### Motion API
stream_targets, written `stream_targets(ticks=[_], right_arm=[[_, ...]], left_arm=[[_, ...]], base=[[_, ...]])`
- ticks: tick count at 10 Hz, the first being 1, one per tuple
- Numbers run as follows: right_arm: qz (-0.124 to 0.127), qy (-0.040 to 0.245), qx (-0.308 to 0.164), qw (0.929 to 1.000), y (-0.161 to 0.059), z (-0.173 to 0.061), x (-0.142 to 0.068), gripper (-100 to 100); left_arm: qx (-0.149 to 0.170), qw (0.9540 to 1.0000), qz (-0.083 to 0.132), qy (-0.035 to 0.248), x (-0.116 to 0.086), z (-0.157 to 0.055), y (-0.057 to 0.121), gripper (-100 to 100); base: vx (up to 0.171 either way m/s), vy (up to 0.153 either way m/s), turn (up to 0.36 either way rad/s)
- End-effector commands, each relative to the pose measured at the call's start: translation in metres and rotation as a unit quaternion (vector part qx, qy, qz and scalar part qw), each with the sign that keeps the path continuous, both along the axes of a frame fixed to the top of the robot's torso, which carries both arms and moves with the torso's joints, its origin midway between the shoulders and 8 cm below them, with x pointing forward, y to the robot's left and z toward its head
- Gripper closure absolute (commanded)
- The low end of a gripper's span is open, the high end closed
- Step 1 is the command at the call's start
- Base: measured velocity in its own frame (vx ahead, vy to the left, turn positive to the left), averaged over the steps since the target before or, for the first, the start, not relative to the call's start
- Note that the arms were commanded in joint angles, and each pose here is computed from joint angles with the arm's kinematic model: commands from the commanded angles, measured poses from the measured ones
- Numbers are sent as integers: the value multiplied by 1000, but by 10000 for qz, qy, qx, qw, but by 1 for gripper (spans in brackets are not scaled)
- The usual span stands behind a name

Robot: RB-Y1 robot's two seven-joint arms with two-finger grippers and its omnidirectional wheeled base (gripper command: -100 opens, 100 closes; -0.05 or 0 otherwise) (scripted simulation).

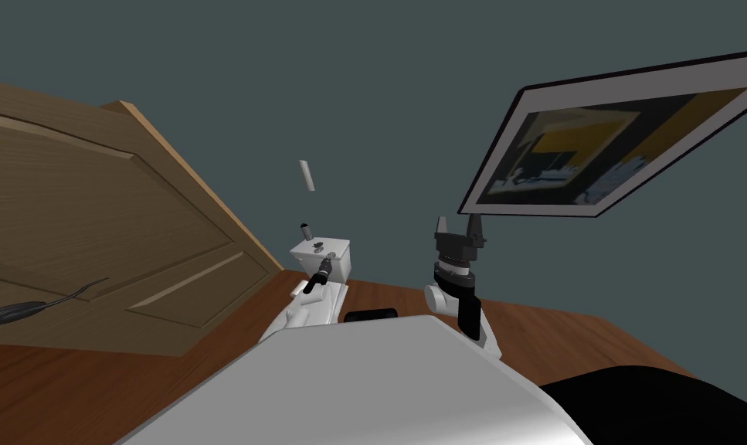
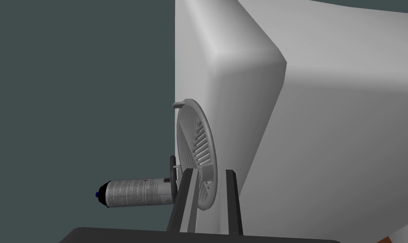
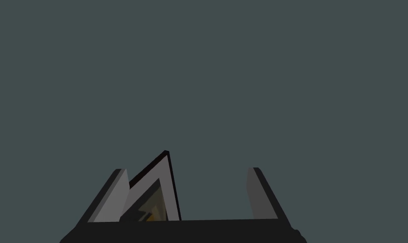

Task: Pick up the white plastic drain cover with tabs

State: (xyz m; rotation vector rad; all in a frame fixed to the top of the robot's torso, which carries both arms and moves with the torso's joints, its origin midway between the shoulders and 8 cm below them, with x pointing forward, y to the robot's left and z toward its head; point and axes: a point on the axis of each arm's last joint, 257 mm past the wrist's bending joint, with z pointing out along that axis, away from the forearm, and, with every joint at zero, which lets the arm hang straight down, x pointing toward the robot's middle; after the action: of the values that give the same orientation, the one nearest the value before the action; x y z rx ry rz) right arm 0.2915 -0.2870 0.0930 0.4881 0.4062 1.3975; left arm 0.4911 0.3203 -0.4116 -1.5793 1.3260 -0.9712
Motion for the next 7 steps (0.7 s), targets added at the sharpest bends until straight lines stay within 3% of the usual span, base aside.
stream_targets(ticks=[1, 2, 3, 5, 6, 7], right_arm=[[0, 0, 0, 10000, 0, 0, 0, 0], [0, 0, 0, 10000, 0, 0, 0, 0], [0, 0, 0, 10000, 0, 0, 0, 0], [0, 0, 0, 10000, 0, 0, 0, 0], [0, 0, 0, 10000, 0, 0, 0, 0], [0, 0, 0, 10000, 0, 0, 0, 0]], left_arm=[[22, 9998, -9, -205, 6, 19, 1, 100], [-35, 10000, -42, 23, -13, 2, -14, 100], [-18, 10000, -6, -32, -21, 7, -10, 100], [8, 9996, -18, -281, -14, 30, -10, 100], [-53, 10000, -36, -64, -31, 15, -24, 100], [-40, 9999, -9, -97, -36, 19, -21, 100]], base=[[6, 1, 12], [67, 24, 61], [81, 28, 17], [26, 13, 0], [83, 27, 50], [91, 24, 24]])
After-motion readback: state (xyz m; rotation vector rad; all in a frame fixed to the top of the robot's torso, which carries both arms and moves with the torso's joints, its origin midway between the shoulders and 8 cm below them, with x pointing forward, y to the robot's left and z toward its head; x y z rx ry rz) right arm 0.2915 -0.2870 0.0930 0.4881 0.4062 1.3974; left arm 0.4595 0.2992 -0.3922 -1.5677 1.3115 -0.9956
